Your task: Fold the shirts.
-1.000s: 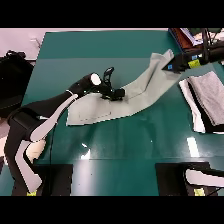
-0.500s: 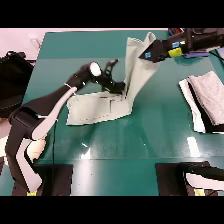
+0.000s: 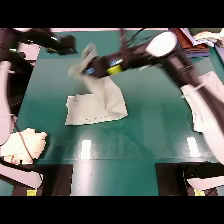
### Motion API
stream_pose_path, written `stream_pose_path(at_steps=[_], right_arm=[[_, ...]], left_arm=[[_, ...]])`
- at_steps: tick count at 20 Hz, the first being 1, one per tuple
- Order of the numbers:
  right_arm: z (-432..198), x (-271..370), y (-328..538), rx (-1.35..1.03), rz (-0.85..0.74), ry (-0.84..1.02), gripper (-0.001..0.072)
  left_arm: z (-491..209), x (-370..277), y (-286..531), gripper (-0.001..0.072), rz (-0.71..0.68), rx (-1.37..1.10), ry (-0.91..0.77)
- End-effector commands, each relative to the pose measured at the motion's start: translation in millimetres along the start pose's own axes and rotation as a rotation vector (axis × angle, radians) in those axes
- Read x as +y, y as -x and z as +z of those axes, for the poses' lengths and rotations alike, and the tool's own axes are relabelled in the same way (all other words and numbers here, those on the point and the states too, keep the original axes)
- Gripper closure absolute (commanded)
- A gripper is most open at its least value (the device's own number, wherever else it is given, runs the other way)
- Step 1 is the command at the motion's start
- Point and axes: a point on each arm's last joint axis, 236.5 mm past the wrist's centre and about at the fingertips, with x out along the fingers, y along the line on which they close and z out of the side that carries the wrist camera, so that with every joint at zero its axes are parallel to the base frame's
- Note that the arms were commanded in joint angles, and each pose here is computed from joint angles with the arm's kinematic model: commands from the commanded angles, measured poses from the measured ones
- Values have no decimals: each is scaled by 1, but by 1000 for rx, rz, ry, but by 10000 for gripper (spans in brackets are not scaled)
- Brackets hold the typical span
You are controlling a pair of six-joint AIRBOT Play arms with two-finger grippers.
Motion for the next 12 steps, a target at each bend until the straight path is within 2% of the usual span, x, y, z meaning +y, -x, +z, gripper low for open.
stream_pose_path(at_steps=[1,4,6,9,11,12], right_arm=[[-21,26,-79,-33,99,-21,347],[-24,-5,-70,4,34,8,347],[-28,-50,-40,47,-57,2,348],[-53,-144,28,97,-243,-128,348],[-96,-204,76,164,-349,-251,344],[-116,-227,93,184,-380,-322,264]], left_arm=[[25,31,75,680,83,-124,16],[25,33,92,679,99,-137,-3],[21,32,90,679,96,-117,-11],[15,34,82,680,87,-95,2],[10,33,75,679,83,-78,0],[8,29,71,680,78,-74,-11]])
